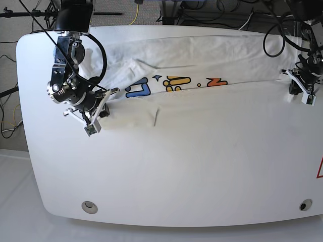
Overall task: Fold the T-shirt properly
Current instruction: 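Fold the side edge with both grippers toward the shirt's middle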
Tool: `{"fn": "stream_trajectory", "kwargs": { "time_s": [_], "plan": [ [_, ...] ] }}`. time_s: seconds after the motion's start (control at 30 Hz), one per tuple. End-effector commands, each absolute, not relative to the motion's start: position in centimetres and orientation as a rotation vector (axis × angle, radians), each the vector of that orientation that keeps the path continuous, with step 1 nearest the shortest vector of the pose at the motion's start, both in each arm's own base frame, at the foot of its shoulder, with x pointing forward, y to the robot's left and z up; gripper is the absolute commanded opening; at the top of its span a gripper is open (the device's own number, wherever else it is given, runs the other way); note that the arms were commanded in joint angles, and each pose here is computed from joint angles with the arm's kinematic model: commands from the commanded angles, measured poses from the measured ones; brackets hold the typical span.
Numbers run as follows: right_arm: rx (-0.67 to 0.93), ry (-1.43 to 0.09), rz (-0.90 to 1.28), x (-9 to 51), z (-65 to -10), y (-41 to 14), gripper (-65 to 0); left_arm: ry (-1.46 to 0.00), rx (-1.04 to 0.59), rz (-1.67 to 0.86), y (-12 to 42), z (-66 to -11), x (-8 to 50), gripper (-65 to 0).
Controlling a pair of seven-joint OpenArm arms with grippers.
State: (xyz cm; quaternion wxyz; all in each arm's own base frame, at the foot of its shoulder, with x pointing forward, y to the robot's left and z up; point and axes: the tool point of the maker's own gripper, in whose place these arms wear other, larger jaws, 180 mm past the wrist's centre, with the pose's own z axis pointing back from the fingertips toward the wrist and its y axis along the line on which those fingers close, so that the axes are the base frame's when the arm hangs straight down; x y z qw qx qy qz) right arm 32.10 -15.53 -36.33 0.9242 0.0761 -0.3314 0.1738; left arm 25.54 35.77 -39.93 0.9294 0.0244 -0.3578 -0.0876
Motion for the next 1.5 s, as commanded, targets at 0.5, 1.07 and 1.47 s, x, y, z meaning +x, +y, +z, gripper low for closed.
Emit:
{"fn": "stream_trajectory", "kwargs": {
  "time_s": [0.5,1.07,1.47],
  "plan": [
    [0.168,-0.694,0.333,31.1,-36.1,-15.6,-64.9,-0.764,0.075,-0.221,36.7,-38.2,25.4,-65.0],
    [0.176,-0.643,0.336,28.6,-37.6,-15.3,-64.6,-0.737,0.092,-0.213,37.4,-38.4,24.6,-63.8],
    [0.190,-0.611,0.336,26.5,-38.9,-15.0,-63.1,-0.708,0.092,-0.237,36.9,-38.8,23.2,-62.5]
  ]
}}
